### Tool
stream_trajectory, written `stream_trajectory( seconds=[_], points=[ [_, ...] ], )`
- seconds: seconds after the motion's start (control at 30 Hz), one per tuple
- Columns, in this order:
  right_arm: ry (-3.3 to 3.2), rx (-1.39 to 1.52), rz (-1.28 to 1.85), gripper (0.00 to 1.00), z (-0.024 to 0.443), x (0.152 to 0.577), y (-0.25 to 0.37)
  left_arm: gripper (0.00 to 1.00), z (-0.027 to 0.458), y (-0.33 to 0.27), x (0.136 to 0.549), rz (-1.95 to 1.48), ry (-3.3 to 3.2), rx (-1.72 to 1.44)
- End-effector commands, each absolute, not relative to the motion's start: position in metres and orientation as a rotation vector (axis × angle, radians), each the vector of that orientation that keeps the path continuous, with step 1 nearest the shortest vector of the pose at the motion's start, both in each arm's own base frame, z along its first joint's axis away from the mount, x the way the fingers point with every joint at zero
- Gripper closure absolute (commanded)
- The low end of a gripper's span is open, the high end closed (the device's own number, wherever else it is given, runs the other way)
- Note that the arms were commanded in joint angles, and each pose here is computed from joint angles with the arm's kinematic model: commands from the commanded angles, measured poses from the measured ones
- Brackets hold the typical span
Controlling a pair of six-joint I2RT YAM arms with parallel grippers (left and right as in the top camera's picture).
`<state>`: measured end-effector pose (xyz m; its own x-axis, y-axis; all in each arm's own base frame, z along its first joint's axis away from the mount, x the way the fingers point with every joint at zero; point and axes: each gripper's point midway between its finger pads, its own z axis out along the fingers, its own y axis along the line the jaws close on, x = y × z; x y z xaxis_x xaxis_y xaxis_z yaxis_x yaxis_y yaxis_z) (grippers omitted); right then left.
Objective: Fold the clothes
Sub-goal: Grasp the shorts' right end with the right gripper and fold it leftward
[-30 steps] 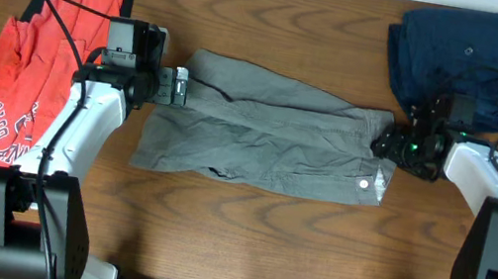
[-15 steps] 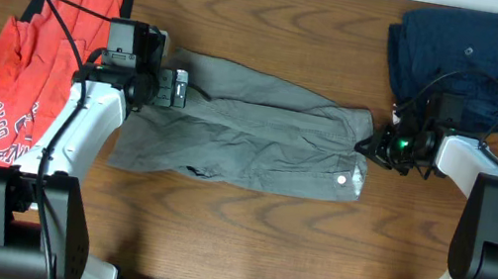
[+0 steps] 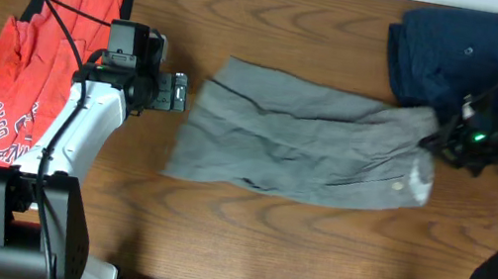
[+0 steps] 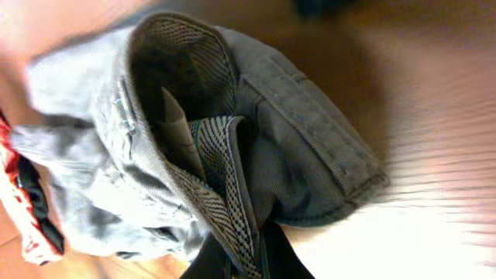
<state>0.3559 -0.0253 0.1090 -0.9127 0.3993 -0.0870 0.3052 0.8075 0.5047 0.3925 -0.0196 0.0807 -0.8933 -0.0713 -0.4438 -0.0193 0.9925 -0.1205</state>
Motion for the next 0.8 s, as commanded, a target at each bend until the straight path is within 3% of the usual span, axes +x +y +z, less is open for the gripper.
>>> stream_trajectory(
  seconds=[0.0, 0.3, 0.77],
  points=[
    [2.747, 0.353, 0.680, 0.99, 0.149, 0.370, -0.030, 0.02, 0.083, -0.018, 0.390, -0.157, 2.681, -0.103],
    [2.669, 0.106, 0.687, 0.99, 0.205, 0.403, 0.046, 0.02, 0.081, -0.018, 0.386, -0.158, 2.696, -0.107],
    [2.683, -0.156, 0.725, 0.99, 0.147, 0.416, 0.262, 0.02, 0.082, -0.018, 0.389, -0.157, 2.685, -0.106]
  ],
)
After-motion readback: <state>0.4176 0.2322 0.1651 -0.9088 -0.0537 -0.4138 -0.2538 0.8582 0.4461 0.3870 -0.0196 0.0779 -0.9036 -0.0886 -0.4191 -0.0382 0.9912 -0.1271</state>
